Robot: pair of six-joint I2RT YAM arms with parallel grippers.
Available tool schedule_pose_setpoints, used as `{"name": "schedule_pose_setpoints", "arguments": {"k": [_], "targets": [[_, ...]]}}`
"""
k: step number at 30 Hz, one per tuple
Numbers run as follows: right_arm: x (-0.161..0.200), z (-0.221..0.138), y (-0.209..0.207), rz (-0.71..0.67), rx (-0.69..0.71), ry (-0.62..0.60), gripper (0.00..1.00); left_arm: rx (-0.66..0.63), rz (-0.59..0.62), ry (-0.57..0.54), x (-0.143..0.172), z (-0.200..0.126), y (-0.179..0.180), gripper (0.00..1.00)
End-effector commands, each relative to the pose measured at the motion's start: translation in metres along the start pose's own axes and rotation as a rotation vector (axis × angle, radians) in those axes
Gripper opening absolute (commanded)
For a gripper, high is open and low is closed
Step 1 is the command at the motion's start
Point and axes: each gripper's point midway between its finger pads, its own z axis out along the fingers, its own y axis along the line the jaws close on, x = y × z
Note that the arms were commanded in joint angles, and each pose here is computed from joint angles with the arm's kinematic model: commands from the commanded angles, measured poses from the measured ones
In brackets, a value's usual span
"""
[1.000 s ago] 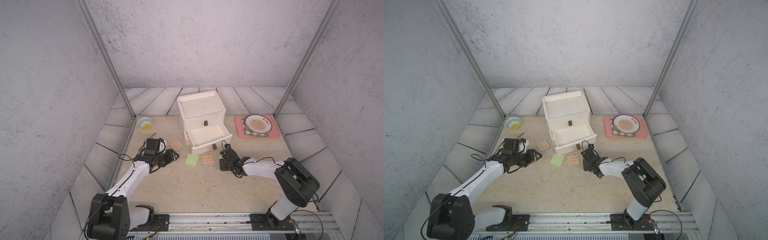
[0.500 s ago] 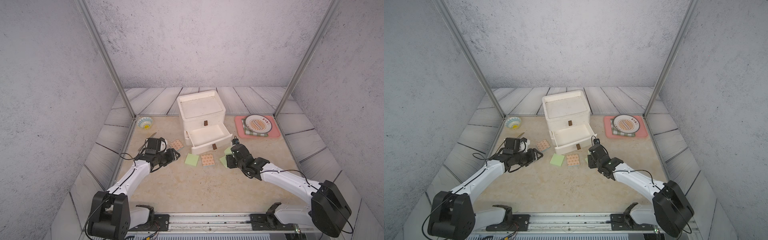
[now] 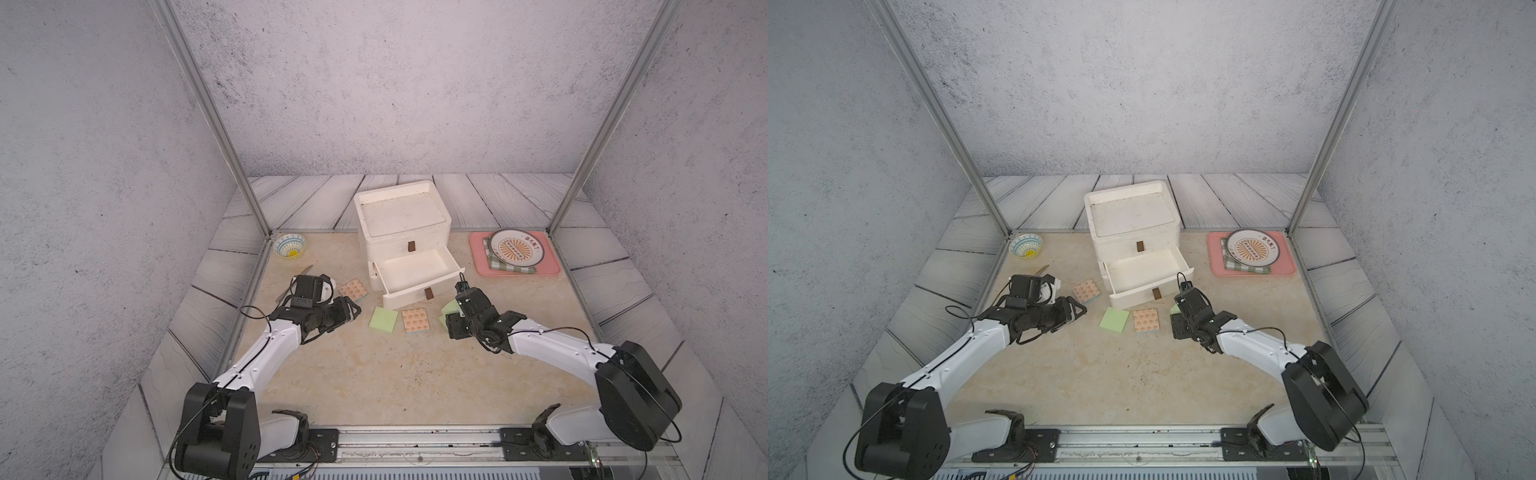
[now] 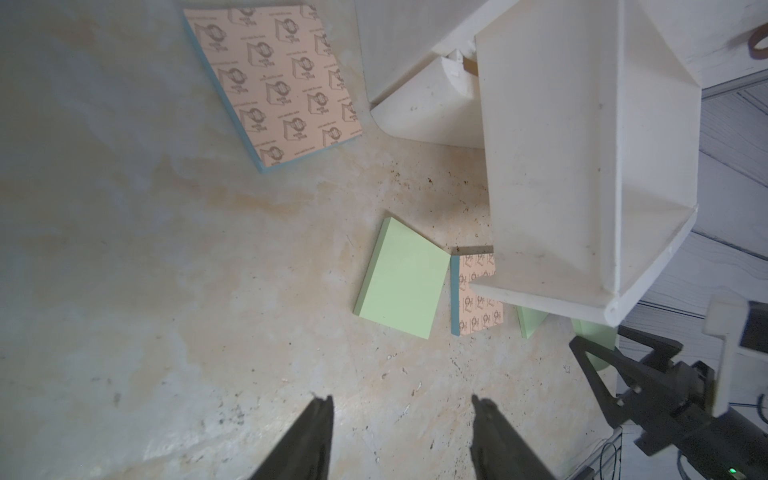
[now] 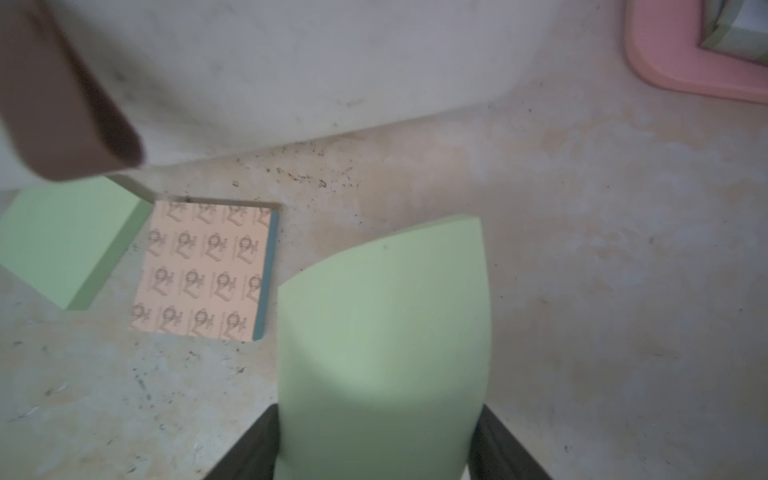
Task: Please put the sticky notes in the drawer by color
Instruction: Pick up the sticky notes from the center of the board.
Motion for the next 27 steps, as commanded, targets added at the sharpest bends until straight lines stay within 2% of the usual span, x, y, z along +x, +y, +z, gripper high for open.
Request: {"name": "schedule_pose_setpoints", "arguments": {"k": [1,6,18,27], "targets": [[0.01,0.025,-0.002,-0.03,-0.009,0.093,0.71,0.013,0.017,0.002,-0.003,-0.002,-0.006,0.58],[0.012,0.045,-0.001,-0.064,-0.005,0.163,0.74,-0.003,0.031,-0.01,-0.003,-0.006,-0.005,0.58],[0.029,0.041,-0.013,-0.058,0.014,0.232,0.91,-0.007,0.033,-0.003,-0.003,-0.005,-0.004,0.58],[0.009,0.032,-0.013,-0.077,0.007,0.207,0.97,-0.004,0.03,-0.004,-0.004,-0.005,-0.005,0.58]]}}
